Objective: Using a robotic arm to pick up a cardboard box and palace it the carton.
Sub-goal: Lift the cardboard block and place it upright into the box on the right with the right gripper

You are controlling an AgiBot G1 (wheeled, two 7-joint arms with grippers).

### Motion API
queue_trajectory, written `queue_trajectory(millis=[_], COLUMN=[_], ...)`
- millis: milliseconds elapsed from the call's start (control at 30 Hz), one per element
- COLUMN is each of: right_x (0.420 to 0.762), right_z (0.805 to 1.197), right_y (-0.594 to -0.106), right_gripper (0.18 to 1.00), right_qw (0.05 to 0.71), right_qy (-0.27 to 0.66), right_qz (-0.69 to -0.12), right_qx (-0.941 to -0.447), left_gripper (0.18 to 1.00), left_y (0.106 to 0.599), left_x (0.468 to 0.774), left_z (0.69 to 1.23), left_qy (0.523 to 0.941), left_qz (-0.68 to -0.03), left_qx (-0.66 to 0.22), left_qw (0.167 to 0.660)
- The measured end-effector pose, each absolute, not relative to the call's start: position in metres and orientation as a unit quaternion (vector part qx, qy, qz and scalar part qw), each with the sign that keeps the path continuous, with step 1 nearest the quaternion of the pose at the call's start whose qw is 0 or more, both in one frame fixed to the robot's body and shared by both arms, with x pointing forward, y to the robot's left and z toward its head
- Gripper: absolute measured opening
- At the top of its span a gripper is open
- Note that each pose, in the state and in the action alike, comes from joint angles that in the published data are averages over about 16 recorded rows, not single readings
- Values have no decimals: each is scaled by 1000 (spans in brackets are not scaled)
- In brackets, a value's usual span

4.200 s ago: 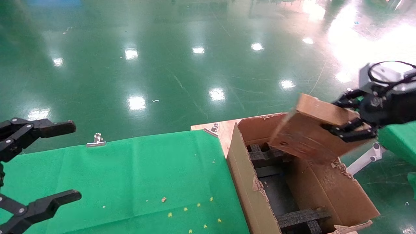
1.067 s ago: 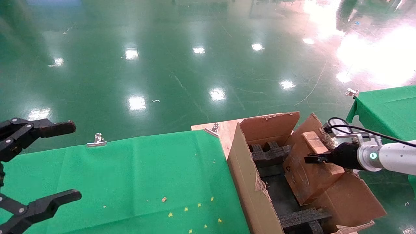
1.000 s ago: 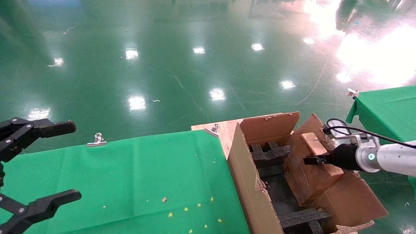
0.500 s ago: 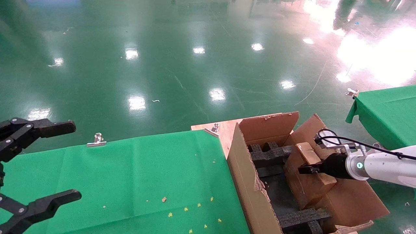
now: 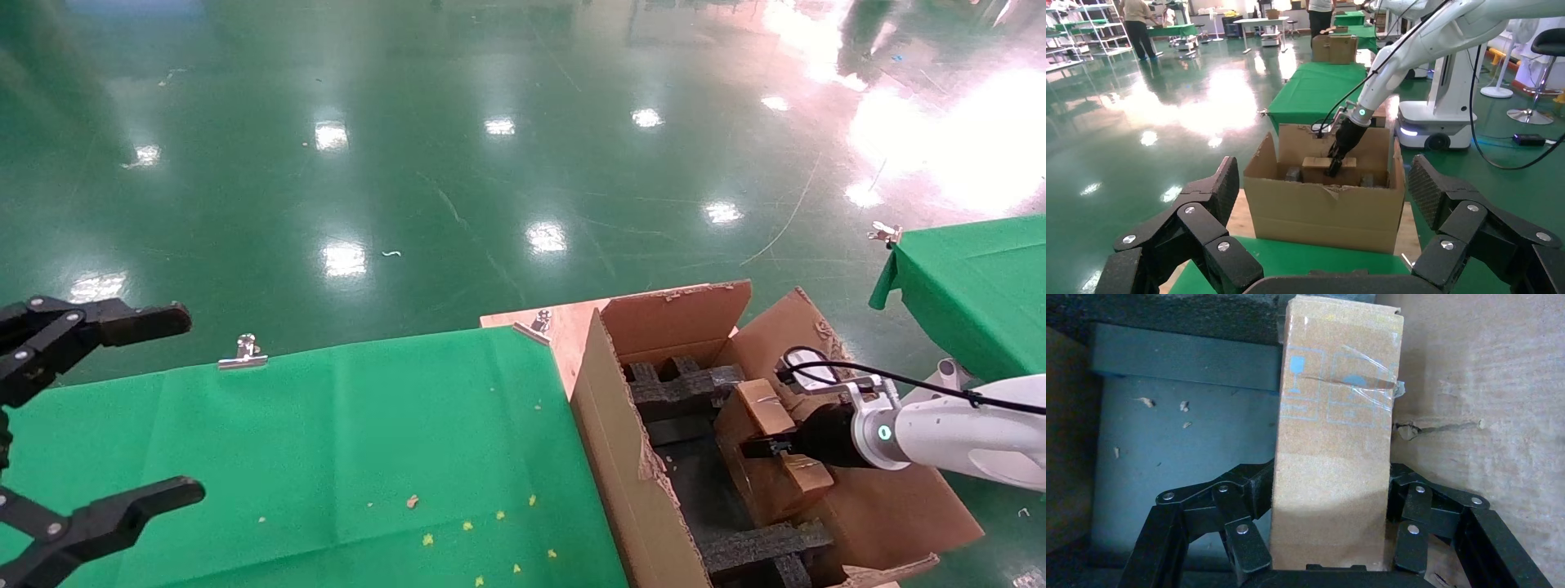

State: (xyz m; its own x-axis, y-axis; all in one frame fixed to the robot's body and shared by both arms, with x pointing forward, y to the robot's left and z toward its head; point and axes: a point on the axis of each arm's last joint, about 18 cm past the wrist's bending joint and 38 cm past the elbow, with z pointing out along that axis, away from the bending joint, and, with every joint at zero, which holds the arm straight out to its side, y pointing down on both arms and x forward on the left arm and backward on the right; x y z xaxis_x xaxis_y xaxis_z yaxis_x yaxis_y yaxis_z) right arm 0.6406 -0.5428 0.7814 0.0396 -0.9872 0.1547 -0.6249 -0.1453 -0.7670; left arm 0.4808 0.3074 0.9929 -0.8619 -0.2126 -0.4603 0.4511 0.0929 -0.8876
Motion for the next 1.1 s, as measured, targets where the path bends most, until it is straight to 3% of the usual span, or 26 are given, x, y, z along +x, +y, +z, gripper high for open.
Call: queue_trajectory(millis=[700,1100], right_x=[646,647], right_z=[772,779], right_y=[-539,-538], right_gripper=[333,464], right_qw=[259,264], right_qy=[598,591], right_qz=[-343,-344], right_qx=[-677,-680], left_gripper=[1000,1000], left_y=[307,307], left_x=[481,481], left_z=[993,993], left_qy=[696,696], left_qz=[-668,-668], left_qx=[85,85], left_qw=[248,248])
